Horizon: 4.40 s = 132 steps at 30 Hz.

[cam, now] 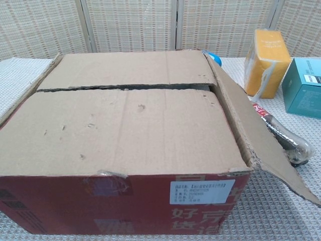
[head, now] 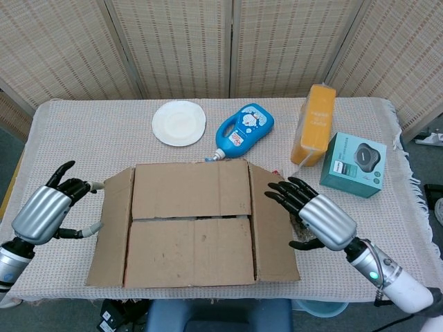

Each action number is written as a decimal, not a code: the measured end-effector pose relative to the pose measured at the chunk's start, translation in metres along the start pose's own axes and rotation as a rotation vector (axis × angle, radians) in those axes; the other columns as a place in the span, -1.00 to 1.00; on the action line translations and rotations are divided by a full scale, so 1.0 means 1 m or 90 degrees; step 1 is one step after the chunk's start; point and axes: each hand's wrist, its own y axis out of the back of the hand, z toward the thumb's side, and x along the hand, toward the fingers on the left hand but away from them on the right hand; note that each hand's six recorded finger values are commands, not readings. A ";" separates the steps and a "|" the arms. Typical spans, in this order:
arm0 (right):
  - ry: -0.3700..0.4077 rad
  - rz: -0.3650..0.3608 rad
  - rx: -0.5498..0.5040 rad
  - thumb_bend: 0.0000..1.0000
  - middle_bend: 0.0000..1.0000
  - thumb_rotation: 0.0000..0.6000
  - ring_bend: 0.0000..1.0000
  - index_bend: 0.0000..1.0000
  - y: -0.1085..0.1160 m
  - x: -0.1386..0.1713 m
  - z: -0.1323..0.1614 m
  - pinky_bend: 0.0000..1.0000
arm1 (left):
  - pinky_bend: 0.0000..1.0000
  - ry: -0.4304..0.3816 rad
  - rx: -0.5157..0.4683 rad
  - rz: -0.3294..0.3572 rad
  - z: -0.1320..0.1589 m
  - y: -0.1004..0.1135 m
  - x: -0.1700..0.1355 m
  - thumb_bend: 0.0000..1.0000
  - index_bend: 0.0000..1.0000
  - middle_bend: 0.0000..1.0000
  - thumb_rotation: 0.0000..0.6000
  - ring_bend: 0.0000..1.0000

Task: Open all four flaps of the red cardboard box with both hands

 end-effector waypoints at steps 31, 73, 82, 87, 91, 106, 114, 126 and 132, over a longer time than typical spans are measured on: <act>0.041 0.026 0.085 -0.90 -0.93 1.00 -0.89 -1.00 -0.068 -0.147 0.042 -1.00 | -1.00 0.002 0.005 -0.029 0.004 -0.010 -0.010 -0.55 -0.41 -0.21 -0.77 -0.32; -0.193 -0.211 0.072 -0.54 -0.88 1.00 -0.80 -1.00 0.050 -0.214 -0.043 -1.00 | -1.00 0.010 -0.002 -0.022 -0.003 -0.007 -0.016 -0.55 -0.42 -0.22 -0.78 -0.32; -0.154 -0.205 0.026 -0.54 -0.88 1.00 -0.83 -1.00 0.060 -0.170 -0.032 -1.00 | -1.00 0.007 -0.009 -0.013 0.000 -0.005 -0.014 -0.55 -0.41 -0.22 -0.78 -0.32; -0.121 -0.166 0.007 -0.54 -0.88 1.00 -0.83 -1.00 0.056 -0.130 -0.020 -1.00 | -1.00 0.008 -0.016 -0.012 0.000 -0.008 -0.014 -0.55 -0.41 -0.22 -0.78 -0.32; -0.099 -0.127 -0.005 -0.54 -0.85 1.00 -0.83 -1.00 0.049 -0.096 -0.015 -1.00 | -1.00 0.007 -0.022 -0.012 0.001 -0.009 -0.013 -0.55 -0.41 -0.22 -0.78 -0.32; -0.017 0.089 -0.111 -0.68 -0.59 0.97 -0.78 -0.88 -0.025 -0.044 0.017 -1.00 | -1.00 0.001 -0.032 -0.017 0.006 -0.015 -0.012 -0.55 -0.41 -0.22 -0.77 -0.32; -0.006 0.132 -0.142 -0.76 -0.53 0.73 -0.78 -0.84 -0.037 -0.049 0.020 -1.00 | -1.00 0.009 -0.035 -0.020 0.002 -0.017 -0.013 -0.55 -0.41 -0.22 -0.77 -0.32; -0.011 0.206 -0.181 -0.78 -0.51 0.73 -0.81 -0.84 -0.044 -0.068 0.025 -1.00 | -1.00 0.007 -0.034 -0.027 0.003 -0.020 -0.011 -0.55 -0.40 -0.22 -0.78 -0.32; -0.018 0.235 -0.187 -0.78 -0.51 0.73 -0.83 -0.84 -0.050 -0.079 0.024 -1.00 | -1.00 0.007 -0.035 -0.029 0.004 -0.021 -0.009 -0.55 -0.39 -0.22 -0.77 -0.32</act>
